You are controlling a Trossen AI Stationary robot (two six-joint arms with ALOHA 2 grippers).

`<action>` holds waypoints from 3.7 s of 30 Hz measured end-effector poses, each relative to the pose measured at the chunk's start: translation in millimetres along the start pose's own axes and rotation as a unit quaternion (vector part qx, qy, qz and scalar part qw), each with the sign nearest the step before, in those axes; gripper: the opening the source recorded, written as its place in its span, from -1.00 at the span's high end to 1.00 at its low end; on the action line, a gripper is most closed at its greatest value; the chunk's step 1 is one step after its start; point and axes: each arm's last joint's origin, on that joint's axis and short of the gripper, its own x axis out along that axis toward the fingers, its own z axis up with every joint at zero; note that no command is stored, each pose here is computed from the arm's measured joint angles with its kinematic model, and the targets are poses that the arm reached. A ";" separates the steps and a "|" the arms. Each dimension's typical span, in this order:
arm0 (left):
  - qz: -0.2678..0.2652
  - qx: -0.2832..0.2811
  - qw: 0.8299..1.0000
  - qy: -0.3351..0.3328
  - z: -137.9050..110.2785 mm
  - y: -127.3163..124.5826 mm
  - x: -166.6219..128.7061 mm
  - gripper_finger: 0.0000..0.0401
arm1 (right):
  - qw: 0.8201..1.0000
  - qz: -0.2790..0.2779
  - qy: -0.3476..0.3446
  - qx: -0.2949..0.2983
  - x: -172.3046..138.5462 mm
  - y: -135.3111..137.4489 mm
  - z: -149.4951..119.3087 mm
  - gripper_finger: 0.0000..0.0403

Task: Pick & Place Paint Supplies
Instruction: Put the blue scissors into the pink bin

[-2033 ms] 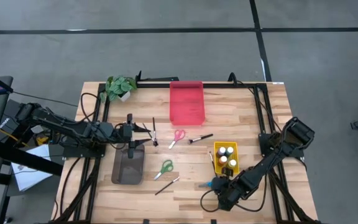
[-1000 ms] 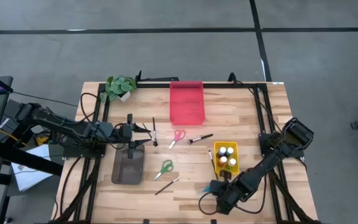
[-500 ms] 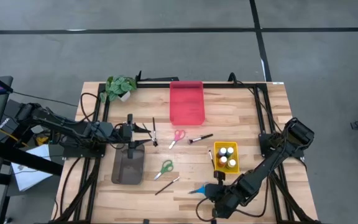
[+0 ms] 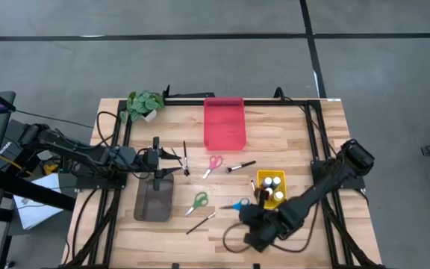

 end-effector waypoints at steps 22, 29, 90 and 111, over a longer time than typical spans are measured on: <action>0.000 0.003 1.000 0.000 -0.1 0.0 0.1 0.21 | 0.997 -0.011 -0.013 0.072 28.9 -82.3 93.0 1.00; 0.000 0.003 1.000 0.000 -0.1 0.0 0.0 0.21 | 0.994 -0.038 -0.006 0.106 40.1 -109.5 102.7 1.00; 0.000 -0.024 1.000 0.000 0.0 0.0 0.0 0.21 | 0.909 -0.091 -0.049 0.404 143.0 -328.1 78.2 0.99; 0.000 -0.025 1.000 0.000 0.1 0.1 0.0 0.21 | 0.906 -0.086 -0.049 0.411 144.5 -319.6 77.7 0.99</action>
